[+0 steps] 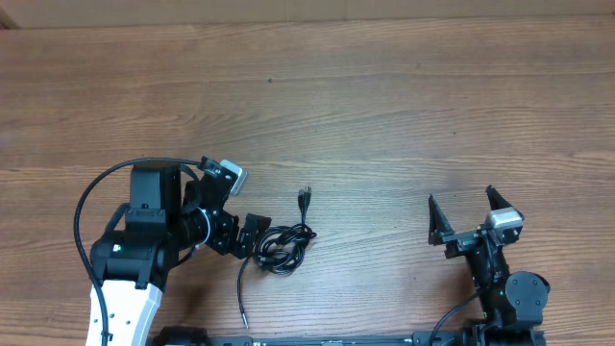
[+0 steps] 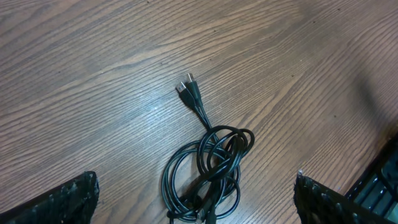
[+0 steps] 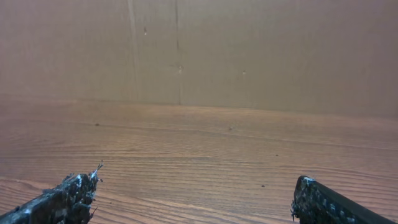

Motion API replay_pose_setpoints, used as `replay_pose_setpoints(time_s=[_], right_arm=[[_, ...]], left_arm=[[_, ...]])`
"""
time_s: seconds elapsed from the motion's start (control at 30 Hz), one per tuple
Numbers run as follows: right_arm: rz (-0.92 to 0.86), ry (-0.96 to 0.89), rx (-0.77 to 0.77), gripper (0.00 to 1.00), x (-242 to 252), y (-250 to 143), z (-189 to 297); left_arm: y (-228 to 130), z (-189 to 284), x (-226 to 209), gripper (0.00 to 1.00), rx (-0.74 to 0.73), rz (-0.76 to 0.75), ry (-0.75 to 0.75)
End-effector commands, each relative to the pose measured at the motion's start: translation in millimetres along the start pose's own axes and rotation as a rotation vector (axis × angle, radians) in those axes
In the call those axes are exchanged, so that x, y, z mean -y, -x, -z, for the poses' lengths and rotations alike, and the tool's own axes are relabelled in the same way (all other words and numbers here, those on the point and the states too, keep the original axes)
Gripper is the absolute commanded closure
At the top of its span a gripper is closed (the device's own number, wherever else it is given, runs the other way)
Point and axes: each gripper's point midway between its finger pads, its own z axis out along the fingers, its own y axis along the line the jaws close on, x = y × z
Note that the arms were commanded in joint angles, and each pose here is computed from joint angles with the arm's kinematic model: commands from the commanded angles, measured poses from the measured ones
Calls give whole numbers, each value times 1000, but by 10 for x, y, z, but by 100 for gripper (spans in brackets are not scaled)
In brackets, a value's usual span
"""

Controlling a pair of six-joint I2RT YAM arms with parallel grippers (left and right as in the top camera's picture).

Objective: Untangle cables
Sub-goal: 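Move the left gripper forward over the tangled black cable bundle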

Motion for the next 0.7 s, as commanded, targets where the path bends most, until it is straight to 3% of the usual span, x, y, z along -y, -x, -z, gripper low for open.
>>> replay_pose_setpoints(time_s=[0.0,0.27,0.67], right_arm=[[-3,-14,3,0,26,-18,0],[-3,-13,3,0,25,-18,0],[-3,-13,3,0,25,-18,0]], left_arm=[[82,50,65,0,17,-38,-25],[-92,-65,194,0,-90,-72,-29],[-310,-641,242,0,-307,-109,-33]])
